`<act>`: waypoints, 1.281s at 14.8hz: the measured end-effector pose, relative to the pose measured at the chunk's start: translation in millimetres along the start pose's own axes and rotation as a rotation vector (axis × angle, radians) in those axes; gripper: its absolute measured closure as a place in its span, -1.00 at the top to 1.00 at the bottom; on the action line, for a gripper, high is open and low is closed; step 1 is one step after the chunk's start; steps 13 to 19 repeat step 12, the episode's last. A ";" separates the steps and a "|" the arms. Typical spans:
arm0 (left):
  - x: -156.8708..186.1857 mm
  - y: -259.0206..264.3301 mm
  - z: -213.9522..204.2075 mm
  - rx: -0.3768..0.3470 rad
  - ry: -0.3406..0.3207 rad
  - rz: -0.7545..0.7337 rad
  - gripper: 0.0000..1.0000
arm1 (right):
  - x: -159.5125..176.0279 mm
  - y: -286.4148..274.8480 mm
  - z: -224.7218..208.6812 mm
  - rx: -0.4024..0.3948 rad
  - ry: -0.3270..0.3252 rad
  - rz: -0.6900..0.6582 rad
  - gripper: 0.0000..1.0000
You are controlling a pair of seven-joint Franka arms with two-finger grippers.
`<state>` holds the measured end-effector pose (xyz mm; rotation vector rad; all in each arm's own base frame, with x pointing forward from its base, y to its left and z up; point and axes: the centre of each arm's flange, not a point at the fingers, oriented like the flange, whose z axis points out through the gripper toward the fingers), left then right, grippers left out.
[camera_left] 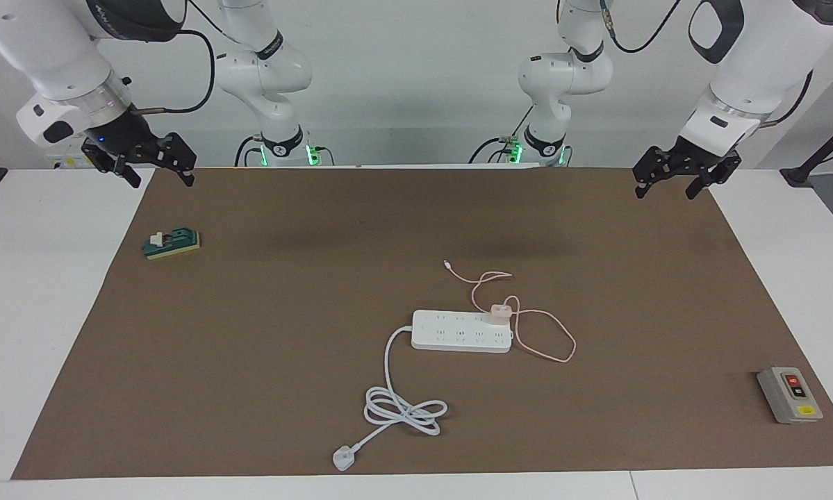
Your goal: Plug charger into power strip
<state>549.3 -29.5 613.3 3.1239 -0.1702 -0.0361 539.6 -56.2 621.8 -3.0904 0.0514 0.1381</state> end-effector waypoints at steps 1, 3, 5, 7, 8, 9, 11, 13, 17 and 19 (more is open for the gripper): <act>0.0 0.0 0.0 0.000 0.000 0.000 1.00 | 0.0 0.3 0.0 0.000 0.000 0.000 1.00; 0.0 0.0 0.0 0.000 0.000 0.000 1.00 | -0.3 4.2 -0.2 0.001 0.000 0.008 1.00; 0.3 0.0 0.6 0.000 -0.001 0.000 1.00 | -0.8 9.3 -0.4 0.002 0.001 0.017 1.00; 0.5 0.0 1.0 0.000 -0.002 0.000 1.00 | -0.8 9.8 -0.4 0.002 0.001 0.018 1.00; 0.6 0.0 1.2 0.000 -0.002 0.000 1.00 | -0.8 9.7 -0.3 0.002 0.001 0.018 1.00; 0.7 -0.1 1.3 -0.001 -0.002 0.000 1.00 | -0.8 9.7 -0.3 0.002 0.001 0.018 1.00; 0.8 -0.1 1.4 -0.001 -0.002 0.000 1.00 | -0.6 9.4 -0.5 0.001 0.002 0.017 1.00; 0.8 -0.1 1.4 -0.001 -0.002 0.000 1.00 | -0.4 9.1 -0.6 0.001 0.004 0.017 1.00; 0.8 -0.1 1.4 -0.001 -0.002 0.000 1.00 | -0.4 9.1 -0.6 0.001 0.004 0.017 1.00; 0.8 -0.1 1.4 -0.001 -0.002 0.000 1.00 | -0.4 9.1 -0.6 0.001 0.004 0.017 1.00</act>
